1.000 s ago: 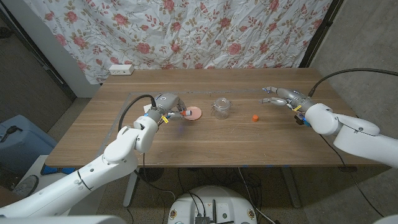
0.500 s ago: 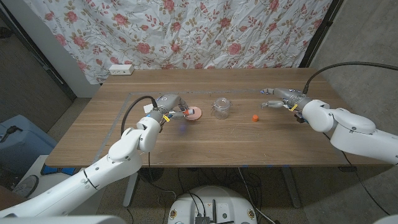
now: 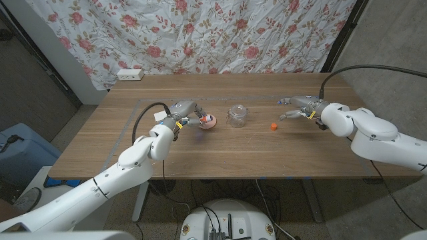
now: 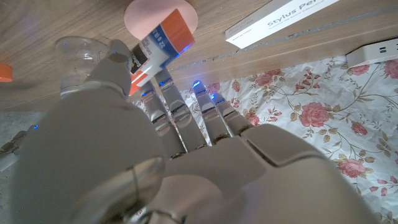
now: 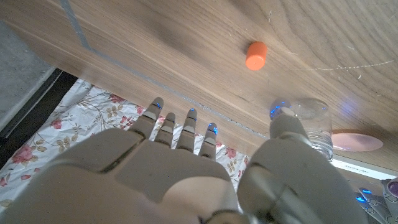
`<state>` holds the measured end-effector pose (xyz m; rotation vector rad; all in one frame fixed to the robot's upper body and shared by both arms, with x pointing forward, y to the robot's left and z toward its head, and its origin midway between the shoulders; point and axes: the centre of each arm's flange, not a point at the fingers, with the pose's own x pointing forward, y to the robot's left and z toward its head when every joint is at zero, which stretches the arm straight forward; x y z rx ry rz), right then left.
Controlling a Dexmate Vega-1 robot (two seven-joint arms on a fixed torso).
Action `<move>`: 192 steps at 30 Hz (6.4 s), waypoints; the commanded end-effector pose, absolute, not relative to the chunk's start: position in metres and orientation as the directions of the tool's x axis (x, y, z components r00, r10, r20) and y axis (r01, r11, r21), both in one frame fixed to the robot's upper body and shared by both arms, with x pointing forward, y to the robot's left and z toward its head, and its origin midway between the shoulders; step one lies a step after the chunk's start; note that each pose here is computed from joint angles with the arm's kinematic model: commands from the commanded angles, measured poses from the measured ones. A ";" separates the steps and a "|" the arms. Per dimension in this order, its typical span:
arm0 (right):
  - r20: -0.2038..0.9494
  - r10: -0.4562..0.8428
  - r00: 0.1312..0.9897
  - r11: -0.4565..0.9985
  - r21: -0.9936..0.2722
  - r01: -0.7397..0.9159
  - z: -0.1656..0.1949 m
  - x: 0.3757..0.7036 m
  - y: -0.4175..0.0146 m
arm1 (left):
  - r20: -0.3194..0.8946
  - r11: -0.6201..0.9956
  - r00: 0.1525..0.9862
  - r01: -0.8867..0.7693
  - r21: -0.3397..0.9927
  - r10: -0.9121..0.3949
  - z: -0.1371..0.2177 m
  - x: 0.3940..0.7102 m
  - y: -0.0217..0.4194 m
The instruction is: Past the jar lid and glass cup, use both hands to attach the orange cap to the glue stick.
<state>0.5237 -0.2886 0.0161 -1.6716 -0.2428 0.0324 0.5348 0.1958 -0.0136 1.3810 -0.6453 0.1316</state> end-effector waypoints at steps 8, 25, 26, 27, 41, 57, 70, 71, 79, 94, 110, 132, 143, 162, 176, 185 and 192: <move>0.015 0.188 0.982 -0.230 -0.971 0.059 0.013 0.538 -0.277 | 0.475 0.280 0.826 -0.399 0.873 -0.304 -0.014 0.546 0.199; -0.035 0.212 0.977 -0.277 -0.961 0.026 0.010 0.547 -0.269 | 0.474 0.317 0.817 -0.378 0.870 -0.329 -0.015 0.558 0.193; -0.035 0.214 0.976 -0.276 -0.961 0.026 0.010 0.547 -0.269 | 0.474 0.318 0.815 -0.376 0.870 -0.333 -0.015 0.558 0.192; -0.035 0.219 0.975 -0.273 -0.962 0.027 0.010 0.547 -0.269 | 0.473 0.321 0.816 -0.374 0.870 -0.331 -0.016 0.559 0.192; -0.060 0.227 0.972 -0.300 -0.954 0.012 0.004 0.554 -0.266 | 0.466 0.301 0.808 -0.372 0.878 -0.361 -0.014 0.564 0.190; -0.042 0.214 0.976 -0.343 -0.939 0.035 -0.010 0.566 -0.265 | 0.458 0.308 0.811 -0.359 0.881 -0.364 -0.016 0.566 0.191; 0.005 0.224 0.975 -0.332 -0.940 0.081 -0.014 0.571 -0.260 | 0.447 0.296 0.812 -0.352 0.888 -0.375 -0.018 0.567 0.189; 0.006 0.224 0.975 -0.335 -0.939 0.083 -0.014 0.572 -0.259 | 0.447 0.296 0.812 -0.351 0.888 -0.375 -0.018 0.567 0.189; 0.032 0.228 0.973 -0.329 -0.938 0.108 -0.012 0.575 -0.256 | 0.440 0.298 0.814 -0.343 0.891 -0.378 -0.019 0.568 0.189; 0.093 0.239 0.966 -0.331 -0.928 0.171 -0.021 0.574 -0.255 | 0.435 0.296 0.821 -0.339 0.893 -0.371 -0.024 0.569 0.188; 0.128 0.230 0.965 -0.326 -0.924 0.201 -0.025 0.576 -0.256 | 0.422 0.287 0.822 -0.329 0.900 -0.381 -0.027 0.568 0.186; 0.150 0.244 0.958 -0.317 -0.921 0.225 -0.028 0.578 -0.253 | 0.421 0.289 0.822 -0.326 0.900 -0.384 -0.031 0.564 0.187; 0.160 0.249 0.955 -0.302 -0.924 0.234 -0.027 0.578 -0.254 | 0.425 0.292 0.821 -0.329 0.898 -0.381 -0.032 0.563 0.186; 0.191 0.249 0.949 -0.278 -0.925 0.259 -0.023 0.575 -0.260 | 0.426 0.290 0.811 -0.329 0.899 -0.400 -0.032 0.562 0.183; 0.232 0.227 0.946 -0.235 -0.929 0.284 -0.009 0.559 -0.267 | 0.432 0.339 0.812 -0.309 0.889 -0.393 -0.041 0.557 0.183; 0.257 0.205 0.944 -0.175 -0.940 0.294 -0.003 0.546 -0.265 | 0.442 0.378 0.808 -0.297 0.877 -0.391 -0.047 0.549 0.182; 0.282 0.198 0.939 -0.099 -0.947 0.305 0.002 0.535 -0.267 | 0.455 0.408 0.796 -0.290 0.866 -0.399 -0.049 0.544 0.181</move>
